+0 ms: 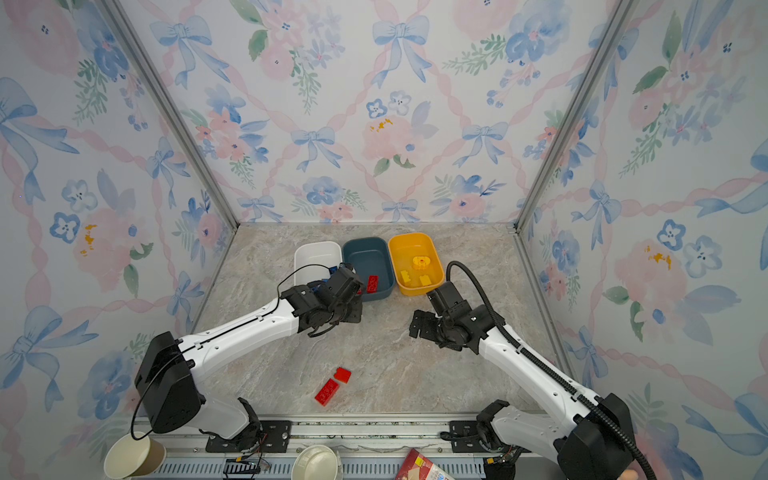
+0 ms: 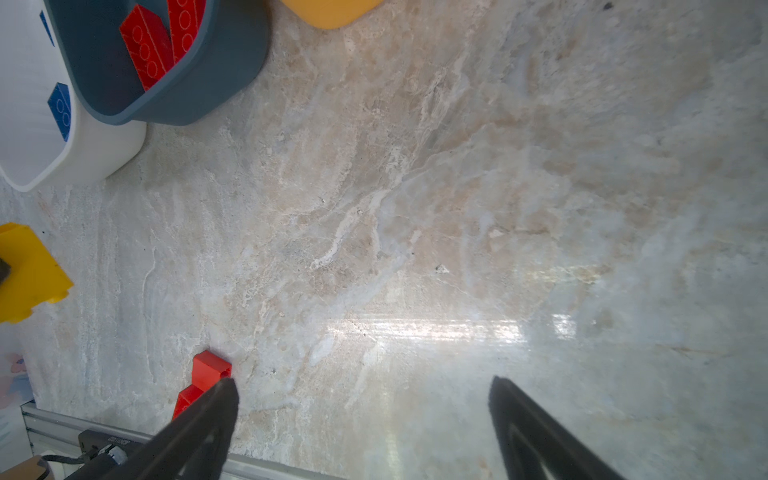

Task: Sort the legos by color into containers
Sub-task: 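Carry the yellow brick over the yellow bin with the left gripper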

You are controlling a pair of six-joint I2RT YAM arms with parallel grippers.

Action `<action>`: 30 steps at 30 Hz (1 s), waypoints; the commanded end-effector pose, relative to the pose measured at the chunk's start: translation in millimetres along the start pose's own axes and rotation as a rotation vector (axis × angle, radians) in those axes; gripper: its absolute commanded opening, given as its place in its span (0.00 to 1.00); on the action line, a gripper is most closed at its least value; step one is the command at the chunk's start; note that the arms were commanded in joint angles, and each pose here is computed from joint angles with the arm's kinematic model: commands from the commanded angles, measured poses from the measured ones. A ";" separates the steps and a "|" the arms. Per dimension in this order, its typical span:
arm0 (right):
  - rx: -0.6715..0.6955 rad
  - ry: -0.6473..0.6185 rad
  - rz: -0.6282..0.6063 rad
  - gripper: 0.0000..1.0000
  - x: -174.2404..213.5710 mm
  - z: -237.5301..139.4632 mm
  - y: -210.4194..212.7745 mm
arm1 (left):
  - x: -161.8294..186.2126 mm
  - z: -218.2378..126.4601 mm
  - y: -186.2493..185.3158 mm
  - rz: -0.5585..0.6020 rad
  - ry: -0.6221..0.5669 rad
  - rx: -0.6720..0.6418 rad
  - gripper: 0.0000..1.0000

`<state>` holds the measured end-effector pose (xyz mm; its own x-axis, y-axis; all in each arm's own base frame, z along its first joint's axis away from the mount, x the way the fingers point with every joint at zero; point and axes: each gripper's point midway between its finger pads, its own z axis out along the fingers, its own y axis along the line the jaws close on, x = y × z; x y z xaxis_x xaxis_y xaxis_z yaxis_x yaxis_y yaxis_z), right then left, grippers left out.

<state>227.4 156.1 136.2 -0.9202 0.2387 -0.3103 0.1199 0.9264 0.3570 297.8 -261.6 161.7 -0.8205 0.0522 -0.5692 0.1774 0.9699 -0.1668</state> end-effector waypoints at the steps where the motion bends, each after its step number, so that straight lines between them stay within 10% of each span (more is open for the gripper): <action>1: 0.026 0.003 0.016 0.97 3.4 -1.5 -10.4 | -25.0 3.0 -11.4 0.027 -0.052 0.017 0.24; 30: 0.032 -0.010 0.044 0.97 -0.7 -10.9 -22.3 | -118.5 96.3 -107.9 0.098 -0.157 0.158 0.22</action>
<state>227.9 139.5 140.4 -0.9039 0.2884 -0.3160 0.1658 0.9170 0.3628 416.2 -389.1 170.7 -0.7155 0.0793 -0.6941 0.3211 0.9197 -0.2259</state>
